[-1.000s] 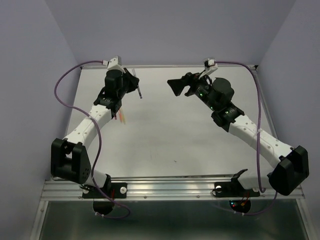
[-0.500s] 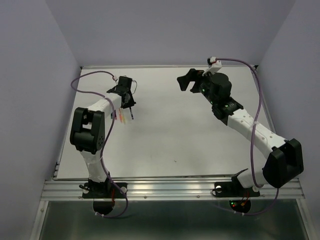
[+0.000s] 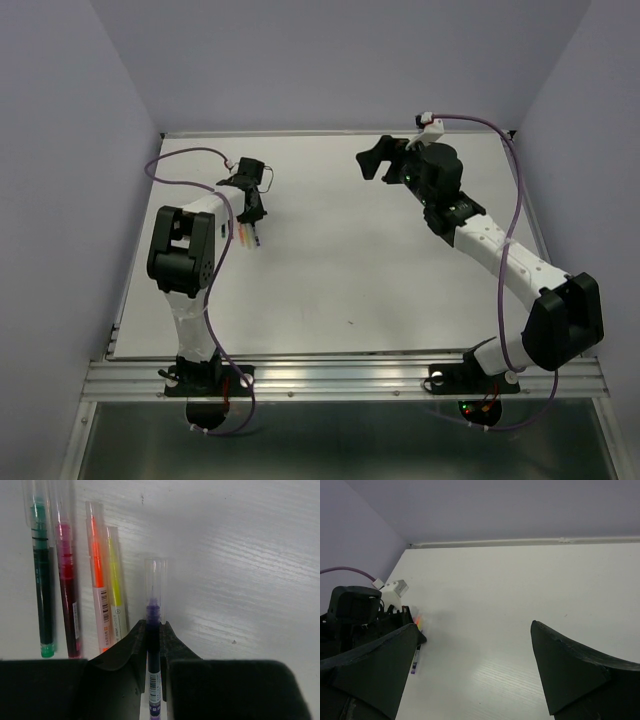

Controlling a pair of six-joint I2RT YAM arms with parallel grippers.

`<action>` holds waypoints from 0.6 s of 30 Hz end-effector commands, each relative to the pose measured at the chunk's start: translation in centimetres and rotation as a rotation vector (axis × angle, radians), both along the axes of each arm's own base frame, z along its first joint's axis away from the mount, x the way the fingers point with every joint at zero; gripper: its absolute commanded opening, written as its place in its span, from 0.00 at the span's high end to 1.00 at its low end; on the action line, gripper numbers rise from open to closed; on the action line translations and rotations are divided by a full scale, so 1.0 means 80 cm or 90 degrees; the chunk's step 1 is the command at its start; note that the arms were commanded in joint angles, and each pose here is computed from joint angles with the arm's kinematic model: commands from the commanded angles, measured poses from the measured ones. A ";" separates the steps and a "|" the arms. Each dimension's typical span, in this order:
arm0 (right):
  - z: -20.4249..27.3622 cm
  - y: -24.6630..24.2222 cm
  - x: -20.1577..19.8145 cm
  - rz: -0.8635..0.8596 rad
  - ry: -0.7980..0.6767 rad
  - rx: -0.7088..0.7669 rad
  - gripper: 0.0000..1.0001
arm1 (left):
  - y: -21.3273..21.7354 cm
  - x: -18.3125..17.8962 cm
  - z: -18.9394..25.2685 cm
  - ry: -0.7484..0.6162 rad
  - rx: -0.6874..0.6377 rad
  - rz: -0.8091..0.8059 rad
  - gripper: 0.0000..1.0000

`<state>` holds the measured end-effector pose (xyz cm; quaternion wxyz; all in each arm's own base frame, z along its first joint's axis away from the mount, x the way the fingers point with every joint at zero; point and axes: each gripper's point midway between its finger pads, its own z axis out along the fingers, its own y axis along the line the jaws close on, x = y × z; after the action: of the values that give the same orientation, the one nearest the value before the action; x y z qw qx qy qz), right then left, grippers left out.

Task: Insert the pens into the pen caps

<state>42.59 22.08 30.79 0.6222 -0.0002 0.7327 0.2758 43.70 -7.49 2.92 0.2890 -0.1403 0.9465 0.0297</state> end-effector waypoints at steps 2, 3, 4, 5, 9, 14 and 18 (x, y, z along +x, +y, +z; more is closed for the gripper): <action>0.038 -0.003 0.007 0.001 -0.038 0.023 0.00 | 0.014 0.010 0.022 -0.019 0.030 0.018 0.82; 0.039 -0.002 0.007 0.001 -0.039 0.024 0.00 | 0.014 0.009 0.026 -0.025 0.028 0.018 0.76; 0.038 -0.002 0.007 0.002 -0.037 0.024 0.00 | 0.014 0.009 0.028 -0.029 0.027 0.019 0.73; 0.038 -0.001 0.007 0.003 -0.036 0.024 0.00 | 0.014 0.008 0.031 -0.030 0.027 0.018 0.69; 0.036 0.001 0.008 0.009 -0.035 0.025 0.00 | 0.012 0.008 0.044 -0.045 0.016 0.016 0.67; 0.036 0.002 0.008 0.010 -0.033 0.025 0.00 | 0.012 0.007 0.054 -0.050 0.016 0.013 0.58; 0.039 0.007 0.003 0.030 -0.036 0.027 0.00 | 0.007 0.008 0.081 -0.082 -0.003 0.010 0.59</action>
<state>42.80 22.29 30.66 0.6164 -0.0061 0.7342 0.2844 43.44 -7.06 4.37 0.2970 -0.1417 0.9436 0.0371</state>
